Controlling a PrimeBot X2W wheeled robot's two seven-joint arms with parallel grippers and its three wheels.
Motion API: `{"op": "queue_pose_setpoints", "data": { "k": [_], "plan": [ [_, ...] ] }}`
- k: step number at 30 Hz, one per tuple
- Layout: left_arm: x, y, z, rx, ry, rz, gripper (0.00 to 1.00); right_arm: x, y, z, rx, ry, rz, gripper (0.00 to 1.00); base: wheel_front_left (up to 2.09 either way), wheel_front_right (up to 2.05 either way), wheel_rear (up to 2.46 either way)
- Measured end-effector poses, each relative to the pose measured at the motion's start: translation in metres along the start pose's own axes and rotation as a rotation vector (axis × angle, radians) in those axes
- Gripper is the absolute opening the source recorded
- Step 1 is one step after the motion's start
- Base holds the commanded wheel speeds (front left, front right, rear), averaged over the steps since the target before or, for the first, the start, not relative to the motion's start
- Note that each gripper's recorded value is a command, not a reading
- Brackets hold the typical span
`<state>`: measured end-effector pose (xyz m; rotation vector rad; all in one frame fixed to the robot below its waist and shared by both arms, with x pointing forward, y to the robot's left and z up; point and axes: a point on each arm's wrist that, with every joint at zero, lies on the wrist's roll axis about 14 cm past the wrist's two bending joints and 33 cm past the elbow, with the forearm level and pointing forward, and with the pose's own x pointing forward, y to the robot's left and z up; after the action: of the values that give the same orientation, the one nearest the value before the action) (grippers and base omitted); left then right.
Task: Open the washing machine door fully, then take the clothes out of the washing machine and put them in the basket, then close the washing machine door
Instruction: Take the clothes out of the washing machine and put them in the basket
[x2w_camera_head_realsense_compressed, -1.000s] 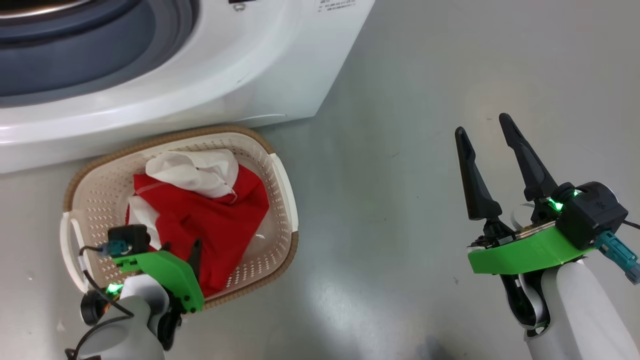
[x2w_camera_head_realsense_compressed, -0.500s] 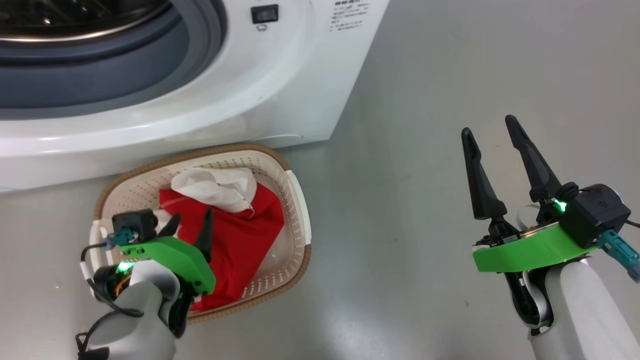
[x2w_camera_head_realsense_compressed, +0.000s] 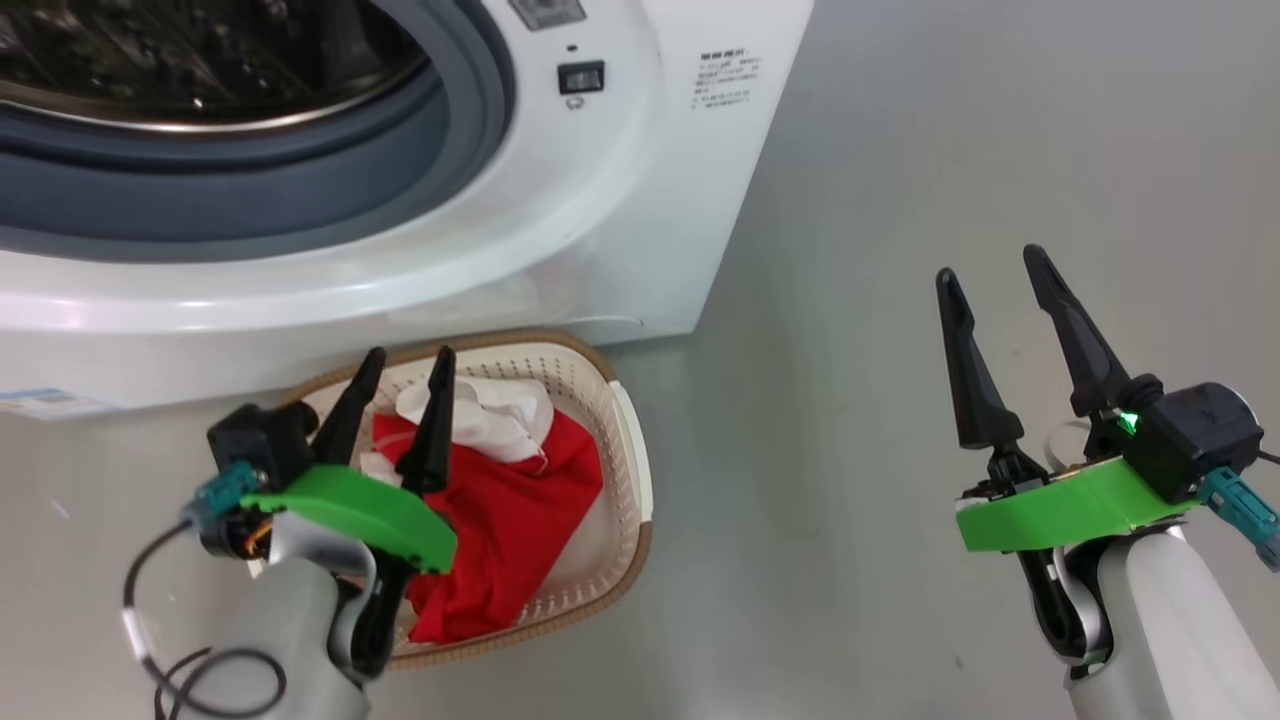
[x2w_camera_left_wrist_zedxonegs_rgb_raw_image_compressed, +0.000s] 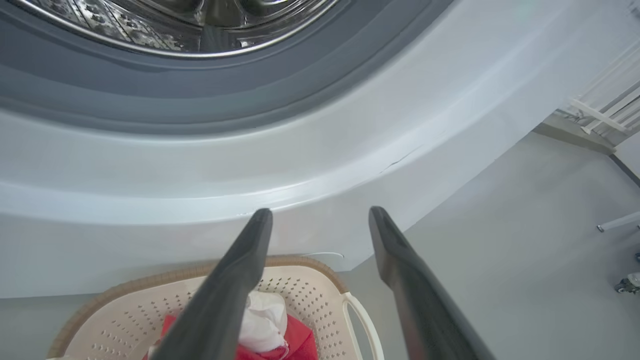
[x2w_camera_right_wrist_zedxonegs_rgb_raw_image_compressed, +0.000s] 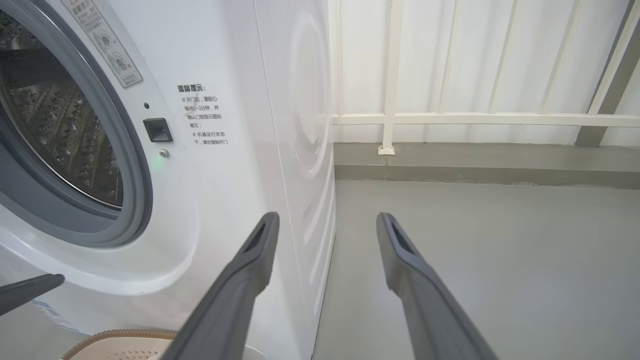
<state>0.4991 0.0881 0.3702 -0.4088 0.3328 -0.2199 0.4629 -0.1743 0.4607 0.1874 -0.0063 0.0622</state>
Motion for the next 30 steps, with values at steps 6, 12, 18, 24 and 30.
{"op": "queue_pose_setpoints", "data": {
  "k": [6, 12, 18, 24, 30],
  "plan": [
    [-0.022, -0.007, 0.048, 0.068, -0.163, 0.003, 1.0, -0.006, 0.003, 0.012, 0.002, -0.024, 0.003, 1.0, 0.0, 0.0, 0.0],
    [-0.052, -0.006, 0.088, 0.117, -0.304, 0.055, 1.0, -0.017, 0.003, 0.025, 0.002, -0.048, -0.002, 1.0, 0.0, 0.0, 0.0],
    [-0.085, -0.003, 0.109, 0.137, -0.385, 0.096, 1.0, -0.032, 0.001, 0.037, 0.0, -0.071, -0.014, 1.0, 0.0, 0.0, 0.0],
    [-0.114, -0.001, 0.119, 0.175, -0.426, 0.12, 1.0, -0.051, -0.002, 0.049, -0.018, -0.095, -0.029, 1.0, 0.0, 0.0, 0.0],
    [-0.14, 0.005, 0.125, 0.204, -0.455, 0.148, 1.0, -0.074, -0.004, 0.055, -0.017, -0.109, -0.043, 1.0, 0.0, 0.0, 0.0]
  ]
}}
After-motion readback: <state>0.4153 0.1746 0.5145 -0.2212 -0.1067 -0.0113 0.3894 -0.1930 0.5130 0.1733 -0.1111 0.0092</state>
